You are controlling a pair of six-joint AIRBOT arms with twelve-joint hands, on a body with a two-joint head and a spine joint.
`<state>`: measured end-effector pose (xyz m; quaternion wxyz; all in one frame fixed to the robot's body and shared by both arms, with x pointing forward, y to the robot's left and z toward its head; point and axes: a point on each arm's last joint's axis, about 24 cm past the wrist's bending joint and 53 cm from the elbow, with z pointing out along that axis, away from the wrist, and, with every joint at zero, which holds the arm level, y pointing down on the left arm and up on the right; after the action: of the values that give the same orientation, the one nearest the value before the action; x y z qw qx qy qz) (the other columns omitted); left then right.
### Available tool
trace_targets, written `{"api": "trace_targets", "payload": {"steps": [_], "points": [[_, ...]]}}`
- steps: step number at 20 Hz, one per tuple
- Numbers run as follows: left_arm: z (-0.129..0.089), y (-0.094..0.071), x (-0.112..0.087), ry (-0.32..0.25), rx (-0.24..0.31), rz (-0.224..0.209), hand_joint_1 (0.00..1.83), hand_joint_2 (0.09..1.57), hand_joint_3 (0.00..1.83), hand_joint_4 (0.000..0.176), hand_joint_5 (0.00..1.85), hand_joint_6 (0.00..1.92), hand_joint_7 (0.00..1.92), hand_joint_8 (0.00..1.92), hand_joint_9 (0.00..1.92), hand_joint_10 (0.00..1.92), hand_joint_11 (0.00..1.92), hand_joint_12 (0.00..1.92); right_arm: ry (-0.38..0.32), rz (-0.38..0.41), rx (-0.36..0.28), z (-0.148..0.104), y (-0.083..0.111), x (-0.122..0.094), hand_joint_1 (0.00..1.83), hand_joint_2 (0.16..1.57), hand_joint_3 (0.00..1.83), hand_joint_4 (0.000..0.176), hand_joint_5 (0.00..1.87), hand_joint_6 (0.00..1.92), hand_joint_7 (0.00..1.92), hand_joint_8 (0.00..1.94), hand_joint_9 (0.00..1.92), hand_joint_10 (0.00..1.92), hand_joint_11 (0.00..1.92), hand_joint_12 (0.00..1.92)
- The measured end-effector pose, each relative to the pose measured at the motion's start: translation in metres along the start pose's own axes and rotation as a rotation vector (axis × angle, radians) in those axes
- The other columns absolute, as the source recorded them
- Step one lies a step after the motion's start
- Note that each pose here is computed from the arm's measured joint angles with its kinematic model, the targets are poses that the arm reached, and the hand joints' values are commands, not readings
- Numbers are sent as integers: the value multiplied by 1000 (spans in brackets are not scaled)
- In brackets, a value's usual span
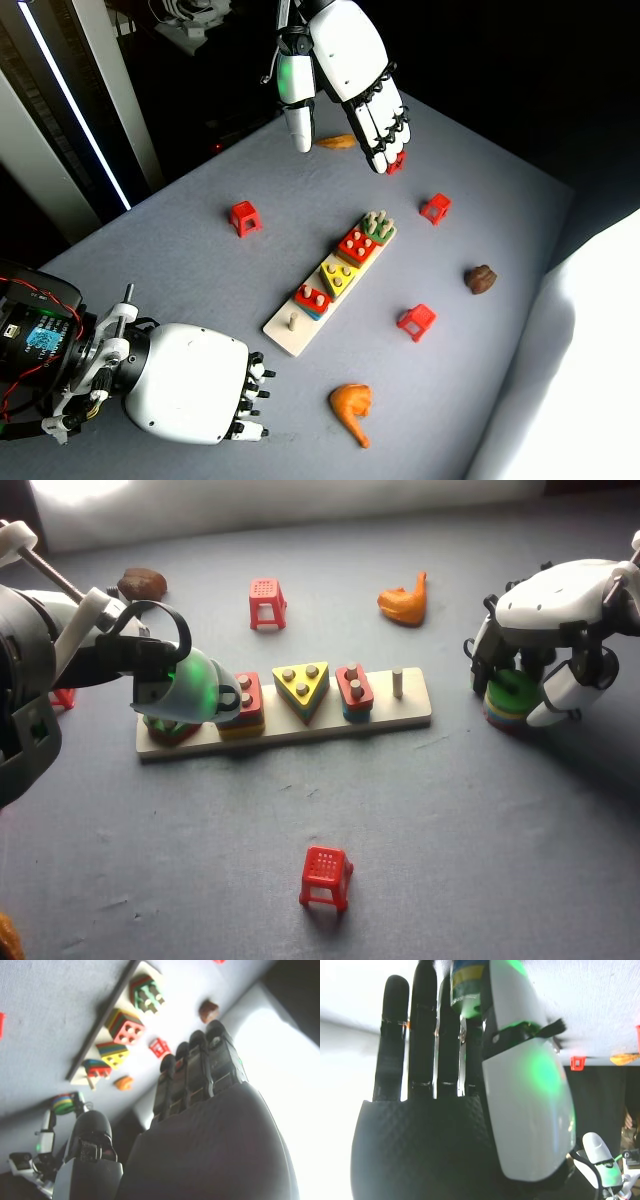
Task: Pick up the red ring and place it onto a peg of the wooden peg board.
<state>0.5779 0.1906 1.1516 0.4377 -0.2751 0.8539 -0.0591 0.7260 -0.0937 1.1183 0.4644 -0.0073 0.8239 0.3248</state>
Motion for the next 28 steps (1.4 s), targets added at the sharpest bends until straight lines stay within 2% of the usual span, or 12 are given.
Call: {"api": "trace_targets", "payload": {"steps": [3, 6, 7, 8, 9, 11, 14, 19, 24, 26, 27, 28], "points": [[0, 0, 0, 0, 0, 0, 11, 1264, 0, 0, 91, 1, 82, 2, 91, 3, 0, 219, -1, 0, -1, 0, 1, 0, 1378, 1089, 1, 0, 970, 1006, 1075, 737, 958, 1138, 835, 1275], [0, 0, 0, 0, 0, 0, 0, 1260, 0, 0, 99, 2, 90, 2, 92, 1, 0, 231, 3, 1, -2, 0, 2, -2, 1376, 1097, 1, 0, 968, 1013, 1045, 787, 941, 1162, 813, 1270], [0, 0, 0, 0, 0, 0, 0, 1257, 0, 0, 95, 0, 86, 1, 90, 0, 0, 218, 9, 6, -1, 0, 4, -3, 1251, 1110, 3, 0, 966, 1044, 1029, 877, 982, 805, 798, 1273], [0, 0, 0, 0, 0, 0, 0, 1260, 0, 0, 97, 1, 88, 1, 91, 1, 0, 213, 15, 24, -3, 0, 9, -7, 1351, 1100, 0, 0, 966, 1024, 1046, 791, 953, 1083, 805, 1273], [0, 0, 0, -1, 1, 0, 0, 1260, 0, 0, 98, 1, 88, 1, 92, 1, 0, 210, 9, 44, -11, 0, 15, -15, 1371, 1098, 0, 0, 965, 1021, 1050, 774, 947, 1140, 806, 1274], [0, -1, 0, 0, 3, 0, 0, 1265, 1, 0, 52, 1, 42, 3, 49, 0, 0, 103, -24, 56, -42, -3, 33, -38, 1374, 1104, 2, 0, 944, 1053, 1018, 821, 936, 1175, 794, 1286], [0, 0, -1, -4, -1, 0, 0, 1268, 1, 0, 90, 8, 74, 9, 70, 6, 0, 149, -62, 63, -84, -4, 55, -60, 1374, 1101, 1, 0, 970, 1016, 1025, 811, 928, 1184, 793, 1308], [0, -1, -1, -3, 5, 1, 0, 1262, 0, 0, 99, 4, 87, 5, 83, 3, 0, 206, -26, 50, -130, 6, 88, -50, 1373, 1107, 1, 0, 956, 1040, 1015, 824, 914, 1206, 766, 1325], [0, 0, -1, -5, 1, 0, 7, 1271, 1, 0, 88, 4, 78, 6, 80, 5, 0, 165, 1, -24, -149, 13, 102, -38, 1374, 1105, 0, 0, 961, 1030, 1016, 822, 922, 1196, 766, 1325], [0, -1, -1, -5, 3, 1, 19, 1263, 0, 0, 130, 2, 128, 3, 122, 4, 0, 287, 2, -50, -154, 15, 106, -36, 1372, 1109, 0, 0, 952, 1048, 1005, 829, 920, 1201, 762, 1332], [0, -1, -1, -5, 4, 1, 3, 1264, 1, 0, 126, 0, 129, 2, 125, 4, 0, 285, 4, -58, -157, 15, 107, -35, 1375, 1099, 0, 0, 975, 1026, 1031, 778, 934, 1171, 779, 1318], [0, -1, -1, -4, 3, 0, 0, 1264, 1, 0, 104, 1, 94, 3, 93, 4, 0, 205, 7, -61, -160, 16, 109, -33, 1373, 1105, 2, 0, 962, 1047, 1009, 820, 920, 1187, 765, 1325]]}}
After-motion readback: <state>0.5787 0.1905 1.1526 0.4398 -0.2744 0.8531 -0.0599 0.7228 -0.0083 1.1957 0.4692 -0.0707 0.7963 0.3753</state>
